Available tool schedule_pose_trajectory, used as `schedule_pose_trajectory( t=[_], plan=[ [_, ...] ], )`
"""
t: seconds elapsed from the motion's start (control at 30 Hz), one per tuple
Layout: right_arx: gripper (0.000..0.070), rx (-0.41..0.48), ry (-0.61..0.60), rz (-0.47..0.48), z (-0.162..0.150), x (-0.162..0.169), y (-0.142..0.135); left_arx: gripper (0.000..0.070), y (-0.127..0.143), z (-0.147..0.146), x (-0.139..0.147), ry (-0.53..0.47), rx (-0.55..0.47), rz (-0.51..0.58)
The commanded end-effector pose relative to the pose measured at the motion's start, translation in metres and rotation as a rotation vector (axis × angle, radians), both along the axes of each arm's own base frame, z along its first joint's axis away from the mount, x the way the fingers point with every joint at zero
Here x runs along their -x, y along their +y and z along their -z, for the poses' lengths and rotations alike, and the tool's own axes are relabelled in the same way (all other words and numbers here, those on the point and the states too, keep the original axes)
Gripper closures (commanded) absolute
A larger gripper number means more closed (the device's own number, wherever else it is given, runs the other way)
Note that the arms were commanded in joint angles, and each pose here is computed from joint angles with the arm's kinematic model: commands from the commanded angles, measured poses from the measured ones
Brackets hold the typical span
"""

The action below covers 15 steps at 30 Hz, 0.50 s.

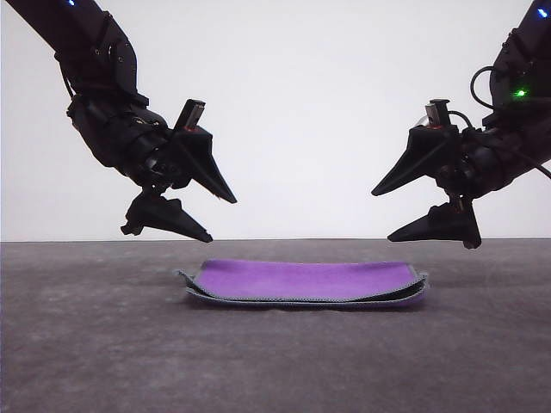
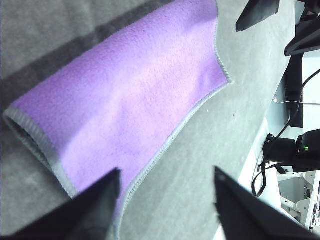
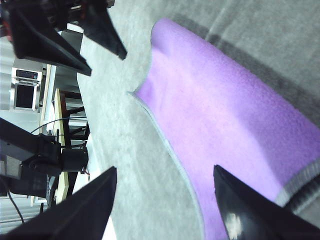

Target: Fold clothes

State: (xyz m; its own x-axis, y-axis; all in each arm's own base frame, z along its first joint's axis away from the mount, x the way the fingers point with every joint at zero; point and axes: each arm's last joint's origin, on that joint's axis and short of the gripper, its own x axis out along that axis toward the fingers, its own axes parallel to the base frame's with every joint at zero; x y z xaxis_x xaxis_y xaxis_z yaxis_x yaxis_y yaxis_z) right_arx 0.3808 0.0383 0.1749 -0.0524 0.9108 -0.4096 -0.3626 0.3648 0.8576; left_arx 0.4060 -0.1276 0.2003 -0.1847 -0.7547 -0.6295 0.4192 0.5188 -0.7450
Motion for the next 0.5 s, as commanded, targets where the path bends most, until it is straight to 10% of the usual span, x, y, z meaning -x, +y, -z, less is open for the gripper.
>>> schedule_pose_trajectory(
  t=[0.0, 0.23, 0.47],
  plan=[
    [0.0306, -0.007, -0.078, -0.005, -0.015, -0.001, -0.005, 0.0282, 0.002, -0.01, -0.005, -0.034, 0.018, -0.001],
    [0.0304, 0.029, -0.238, 0.05, -0.084, 0.027, -0.029, 0.0269, 0.018, -0.052, -0.016, -0.127, -0.036, -0.046],
    [0.0299, 0.3, -0.41, 0.16, -0.166, 0.085, -0.035, 0.0268, 0.033, -0.112, -0.021, -0.333, -0.368, -0.2]
  ],
)
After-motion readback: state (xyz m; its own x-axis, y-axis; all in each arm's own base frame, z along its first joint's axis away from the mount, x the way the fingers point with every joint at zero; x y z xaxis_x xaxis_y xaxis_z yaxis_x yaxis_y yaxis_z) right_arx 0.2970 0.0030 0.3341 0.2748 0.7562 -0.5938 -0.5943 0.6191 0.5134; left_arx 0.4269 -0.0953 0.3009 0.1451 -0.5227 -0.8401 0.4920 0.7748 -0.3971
